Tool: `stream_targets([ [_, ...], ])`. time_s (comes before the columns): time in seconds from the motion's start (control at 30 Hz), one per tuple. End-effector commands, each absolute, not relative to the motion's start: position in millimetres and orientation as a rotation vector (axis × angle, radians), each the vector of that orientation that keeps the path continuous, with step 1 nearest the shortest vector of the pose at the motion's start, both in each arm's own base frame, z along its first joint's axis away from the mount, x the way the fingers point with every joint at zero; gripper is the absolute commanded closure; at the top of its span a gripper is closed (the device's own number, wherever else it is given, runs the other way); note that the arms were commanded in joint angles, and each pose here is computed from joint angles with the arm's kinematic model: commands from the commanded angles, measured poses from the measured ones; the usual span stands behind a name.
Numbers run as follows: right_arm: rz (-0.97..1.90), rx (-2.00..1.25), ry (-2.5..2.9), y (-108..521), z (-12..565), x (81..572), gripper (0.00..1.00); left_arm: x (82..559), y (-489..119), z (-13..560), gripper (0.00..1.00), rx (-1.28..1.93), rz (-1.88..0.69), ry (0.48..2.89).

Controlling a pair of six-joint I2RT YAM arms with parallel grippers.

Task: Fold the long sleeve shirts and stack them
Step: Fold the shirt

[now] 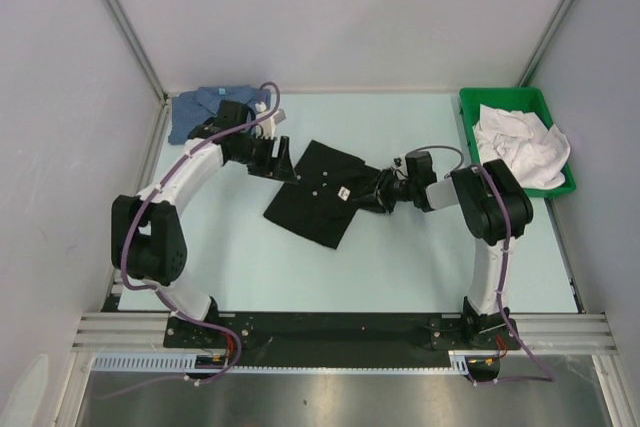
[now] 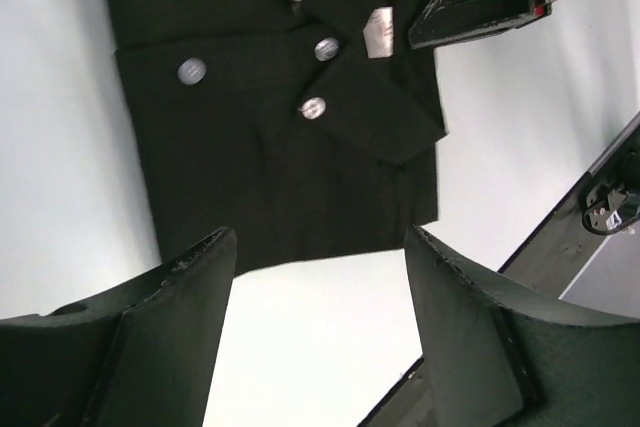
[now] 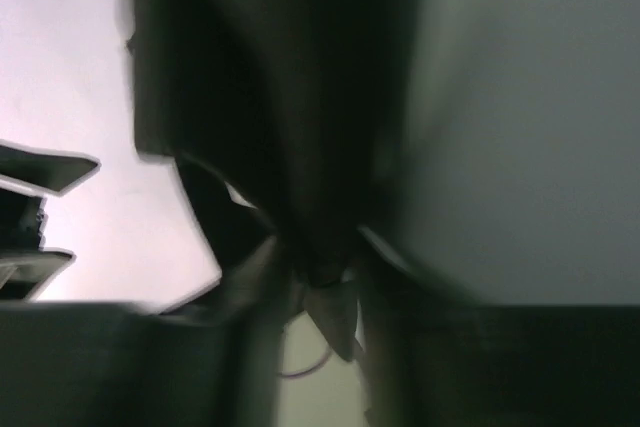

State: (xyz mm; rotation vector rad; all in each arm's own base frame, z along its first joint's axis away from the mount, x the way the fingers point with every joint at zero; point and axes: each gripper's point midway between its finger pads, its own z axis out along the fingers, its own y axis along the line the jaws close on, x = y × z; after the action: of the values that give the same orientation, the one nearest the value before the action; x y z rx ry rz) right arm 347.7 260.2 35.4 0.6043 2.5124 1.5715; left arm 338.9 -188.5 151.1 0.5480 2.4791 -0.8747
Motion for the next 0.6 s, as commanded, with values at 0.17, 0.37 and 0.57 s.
stream_targets([
  [0.17,1.22,0.249,2.72,204,-4,378,1.0,330,-166,128,0.3,0.606,-0.884,2.416],
  [0.37,1.121,-0.022,2.811,188,-2,396,1.0,338,-174,81,0.38,0.56,-0.947,2.493],
  [0.57,1.049,-0.233,2.856,189,-13,391,1.0,387,-202,83,0.38,0.383,-1.119,2.421],
])
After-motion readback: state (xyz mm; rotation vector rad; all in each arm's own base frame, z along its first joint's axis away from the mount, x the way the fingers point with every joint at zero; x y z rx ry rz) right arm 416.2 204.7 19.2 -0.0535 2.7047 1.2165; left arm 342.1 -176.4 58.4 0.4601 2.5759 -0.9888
